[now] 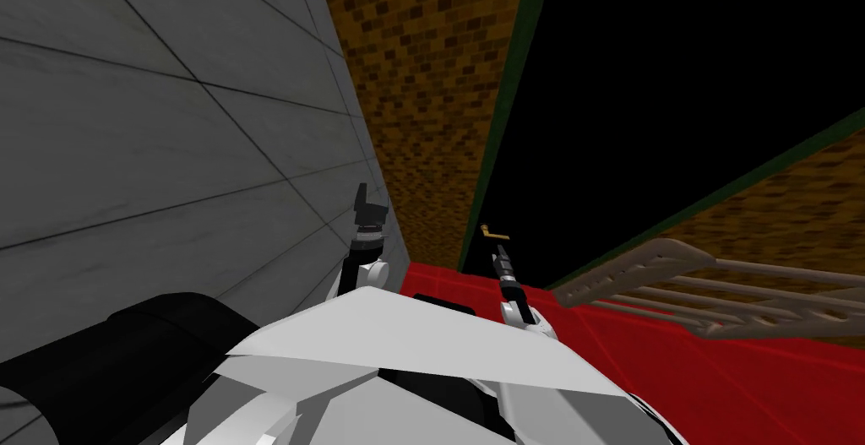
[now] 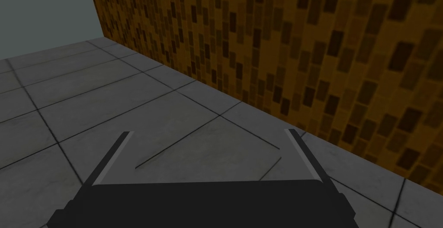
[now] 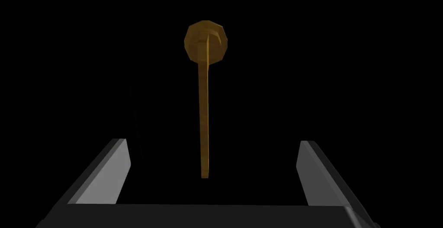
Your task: Pull the door open
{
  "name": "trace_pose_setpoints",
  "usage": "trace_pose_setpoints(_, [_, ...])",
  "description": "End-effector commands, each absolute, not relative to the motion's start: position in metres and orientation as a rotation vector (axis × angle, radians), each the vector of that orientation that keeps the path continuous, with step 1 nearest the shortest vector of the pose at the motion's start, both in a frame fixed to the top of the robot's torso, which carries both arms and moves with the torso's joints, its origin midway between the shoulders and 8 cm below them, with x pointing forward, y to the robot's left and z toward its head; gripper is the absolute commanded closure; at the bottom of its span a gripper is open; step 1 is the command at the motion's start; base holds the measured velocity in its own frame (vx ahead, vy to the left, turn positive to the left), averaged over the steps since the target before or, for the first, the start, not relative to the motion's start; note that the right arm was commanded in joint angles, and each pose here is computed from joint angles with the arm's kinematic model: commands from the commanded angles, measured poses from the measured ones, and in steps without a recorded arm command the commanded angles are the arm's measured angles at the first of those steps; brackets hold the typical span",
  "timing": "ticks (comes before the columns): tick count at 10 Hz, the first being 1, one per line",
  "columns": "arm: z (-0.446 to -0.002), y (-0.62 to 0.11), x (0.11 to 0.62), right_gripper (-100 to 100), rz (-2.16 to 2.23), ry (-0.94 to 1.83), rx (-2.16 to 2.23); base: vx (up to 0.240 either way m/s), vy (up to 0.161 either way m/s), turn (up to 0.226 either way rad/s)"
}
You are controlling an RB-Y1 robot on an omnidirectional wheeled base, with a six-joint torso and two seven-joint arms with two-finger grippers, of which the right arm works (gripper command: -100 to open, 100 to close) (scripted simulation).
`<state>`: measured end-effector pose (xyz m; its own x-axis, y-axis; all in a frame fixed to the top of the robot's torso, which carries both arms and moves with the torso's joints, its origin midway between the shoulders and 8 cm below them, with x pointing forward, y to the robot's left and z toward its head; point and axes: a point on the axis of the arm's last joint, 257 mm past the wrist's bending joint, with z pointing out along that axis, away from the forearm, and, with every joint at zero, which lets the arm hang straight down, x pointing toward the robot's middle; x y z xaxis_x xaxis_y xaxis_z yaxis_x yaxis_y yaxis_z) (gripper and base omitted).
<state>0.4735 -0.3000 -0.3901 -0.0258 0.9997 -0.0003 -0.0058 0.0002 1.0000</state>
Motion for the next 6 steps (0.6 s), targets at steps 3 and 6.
trace_pose_setpoints(3, [-0.391, -0.313, 0.471, -100, 1.213, 1.21, 1.204, 0.198, 0.0, 0.08])
trace_pose_setpoints(6, [-0.392, -0.322, 0.468, -100, 1.2, 1.199, 1.213, 0.2, 0.003, 0.02])
